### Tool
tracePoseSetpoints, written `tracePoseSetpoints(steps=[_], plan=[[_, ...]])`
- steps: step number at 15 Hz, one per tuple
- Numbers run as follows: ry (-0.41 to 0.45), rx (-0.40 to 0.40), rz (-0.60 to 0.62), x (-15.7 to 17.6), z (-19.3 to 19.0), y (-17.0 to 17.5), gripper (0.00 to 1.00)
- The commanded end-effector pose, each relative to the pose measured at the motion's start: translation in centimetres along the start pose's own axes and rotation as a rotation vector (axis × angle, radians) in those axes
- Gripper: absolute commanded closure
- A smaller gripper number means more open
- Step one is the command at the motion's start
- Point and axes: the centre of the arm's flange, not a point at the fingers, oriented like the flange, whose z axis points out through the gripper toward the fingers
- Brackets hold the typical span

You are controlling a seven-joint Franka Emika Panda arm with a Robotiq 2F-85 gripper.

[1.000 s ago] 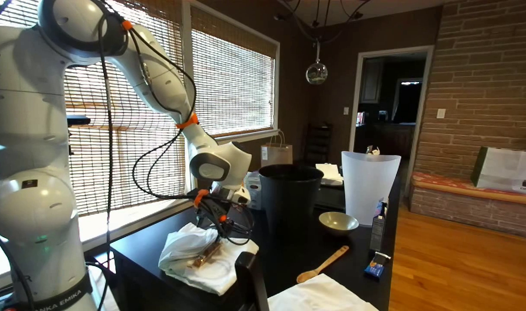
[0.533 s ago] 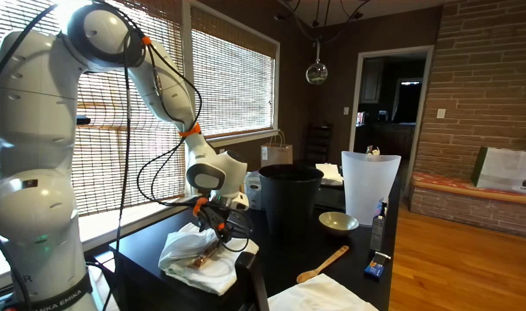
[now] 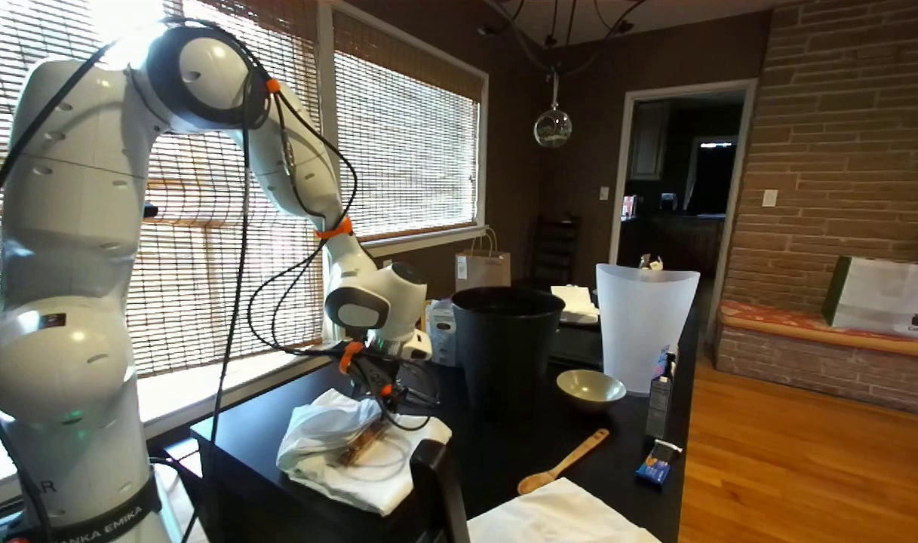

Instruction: Unfold the left white towel, then remove the brown sachet from the left towel

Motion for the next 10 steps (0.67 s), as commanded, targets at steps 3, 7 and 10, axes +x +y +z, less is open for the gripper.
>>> tracePoseSetpoints(steps=[3,7,10], plan=[[0.024,-0.004,-0.034,0.8,1.8,-0.4,0.53],[0.017,0.007,-0.046,0.5,1.2,-1.6,0.80],[-0.011,0.044,-0.067,-0.1,-0.1,-3.6,1.00]])
